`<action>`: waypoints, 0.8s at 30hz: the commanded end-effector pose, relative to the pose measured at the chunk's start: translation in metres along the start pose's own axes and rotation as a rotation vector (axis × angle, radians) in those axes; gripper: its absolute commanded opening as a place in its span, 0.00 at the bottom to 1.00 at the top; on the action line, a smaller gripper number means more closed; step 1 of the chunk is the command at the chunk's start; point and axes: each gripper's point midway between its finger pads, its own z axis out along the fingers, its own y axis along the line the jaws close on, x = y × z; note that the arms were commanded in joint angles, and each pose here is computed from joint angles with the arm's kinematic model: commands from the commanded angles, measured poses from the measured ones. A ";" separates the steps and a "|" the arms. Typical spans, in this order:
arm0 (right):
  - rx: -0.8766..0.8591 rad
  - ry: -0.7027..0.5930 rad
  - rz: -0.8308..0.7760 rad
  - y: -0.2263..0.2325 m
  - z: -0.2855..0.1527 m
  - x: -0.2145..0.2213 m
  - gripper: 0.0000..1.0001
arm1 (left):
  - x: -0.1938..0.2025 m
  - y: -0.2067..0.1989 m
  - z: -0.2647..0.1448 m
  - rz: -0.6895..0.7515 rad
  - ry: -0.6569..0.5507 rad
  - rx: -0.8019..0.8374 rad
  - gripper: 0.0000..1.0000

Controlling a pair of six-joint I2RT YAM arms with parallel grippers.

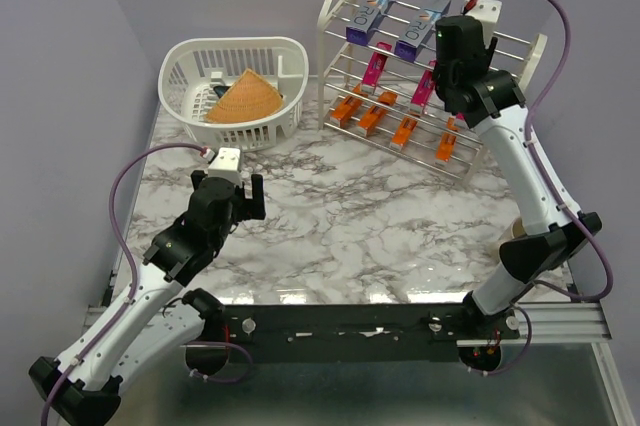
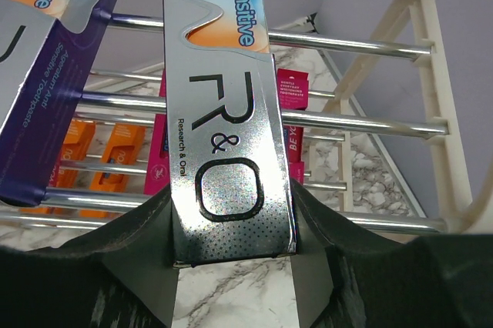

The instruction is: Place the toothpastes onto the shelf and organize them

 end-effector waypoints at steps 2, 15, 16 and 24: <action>0.013 -0.005 0.082 -0.011 0.007 -0.011 0.41 | 0.000 -0.003 0.002 -0.014 -0.002 0.025 0.99; 0.037 0.014 0.125 -0.015 0.022 -0.003 0.49 | 0.000 -0.001 0.003 -0.026 0.000 0.024 0.99; 0.034 0.014 0.127 -0.014 0.022 -0.003 0.51 | 0.000 -0.001 0.003 -0.027 -0.002 0.023 0.99; -0.040 -0.019 0.166 -0.011 0.011 -0.015 0.75 | -0.002 0.001 0.002 -0.032 -0.006 0.017 0.99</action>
